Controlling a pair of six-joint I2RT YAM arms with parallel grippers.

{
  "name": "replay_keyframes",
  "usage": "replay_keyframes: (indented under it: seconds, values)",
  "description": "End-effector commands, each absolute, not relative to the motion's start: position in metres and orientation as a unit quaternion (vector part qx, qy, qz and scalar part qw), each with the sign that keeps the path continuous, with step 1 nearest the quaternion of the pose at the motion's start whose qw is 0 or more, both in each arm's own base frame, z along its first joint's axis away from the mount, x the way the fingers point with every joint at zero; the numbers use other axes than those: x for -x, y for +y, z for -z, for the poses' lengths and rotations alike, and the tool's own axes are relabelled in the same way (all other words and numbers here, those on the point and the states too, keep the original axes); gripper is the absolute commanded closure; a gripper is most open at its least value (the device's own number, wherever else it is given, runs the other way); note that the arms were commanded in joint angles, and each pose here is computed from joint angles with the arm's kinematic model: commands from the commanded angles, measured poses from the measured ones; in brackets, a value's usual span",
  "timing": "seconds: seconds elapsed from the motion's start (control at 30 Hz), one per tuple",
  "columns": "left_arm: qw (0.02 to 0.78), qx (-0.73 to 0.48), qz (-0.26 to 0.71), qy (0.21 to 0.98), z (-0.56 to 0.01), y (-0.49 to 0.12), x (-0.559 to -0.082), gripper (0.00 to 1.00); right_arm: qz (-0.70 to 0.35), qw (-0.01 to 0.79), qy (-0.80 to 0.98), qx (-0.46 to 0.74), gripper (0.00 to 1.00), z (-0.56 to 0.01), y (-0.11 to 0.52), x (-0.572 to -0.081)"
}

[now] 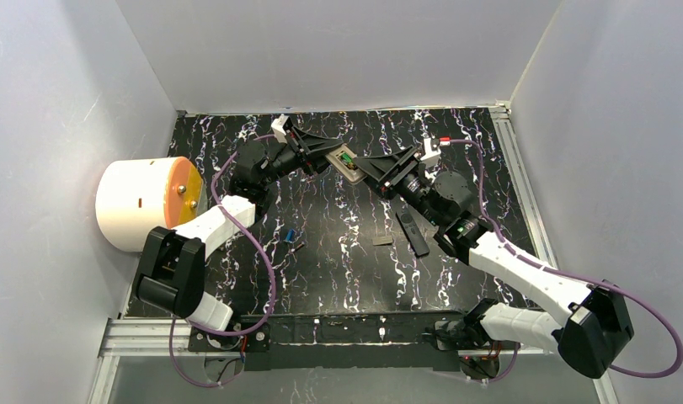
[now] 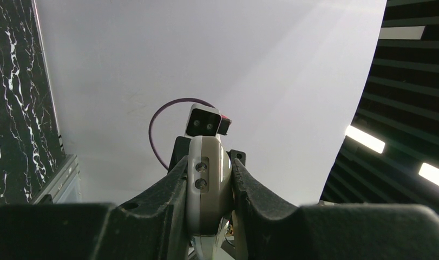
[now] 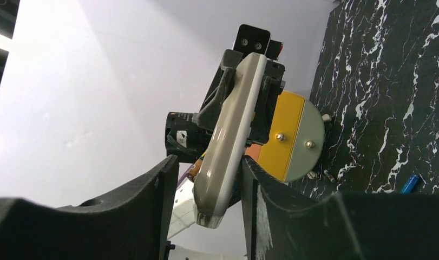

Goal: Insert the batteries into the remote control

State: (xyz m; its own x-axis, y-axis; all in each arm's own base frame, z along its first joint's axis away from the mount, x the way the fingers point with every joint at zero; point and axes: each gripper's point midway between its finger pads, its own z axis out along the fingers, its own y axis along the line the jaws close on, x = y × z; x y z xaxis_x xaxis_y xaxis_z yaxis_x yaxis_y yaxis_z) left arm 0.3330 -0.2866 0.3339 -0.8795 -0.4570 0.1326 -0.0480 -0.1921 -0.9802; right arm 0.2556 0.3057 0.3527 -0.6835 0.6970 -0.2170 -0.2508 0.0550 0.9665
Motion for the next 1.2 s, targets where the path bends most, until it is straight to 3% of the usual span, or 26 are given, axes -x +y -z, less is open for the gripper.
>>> replay_keyframes:
  seconds: [0.0, 0.5, 0.8, 0.9, 1.17]
  values:
    - [0.156, 0.171, 0.758, 0.609, -0.357, -0.287, -0.321, 1.00, -0.691, 0.363, 0.607, -0.149, 0.48, -0.382, 0.309, -0.249]
    - [0.173, 0.152, 0.760, 0.608, -0.363, -0.288, -0.315, 1.00, -0.644, 0.356, 0.659, -0.155, 0.57, -0.352, 0.314, -0.257]
    - [0.178, 0.151, 0.759, 0.608, -0.363, -0.287, -0.316, 1.00, -0.640, 0.368, 0.653, -0.171, 0.28, -0.356, 0.306, -0.259]
    - [0.178, 0.151, 0.759, 0.608, -0.363, -0.287, -0.316, 1.00, -0.637, 0.378, 0.650, -0.173, 0.26, -0.357, 0.302, -0.260]
    - [0.186, 0.143, 0.758, 0.609, -0.365, -0.287, -0.316, 1.00, -0.626, 0.368, 0.669, -0.160, 0.42, -0.348, 0.310, -0.261]
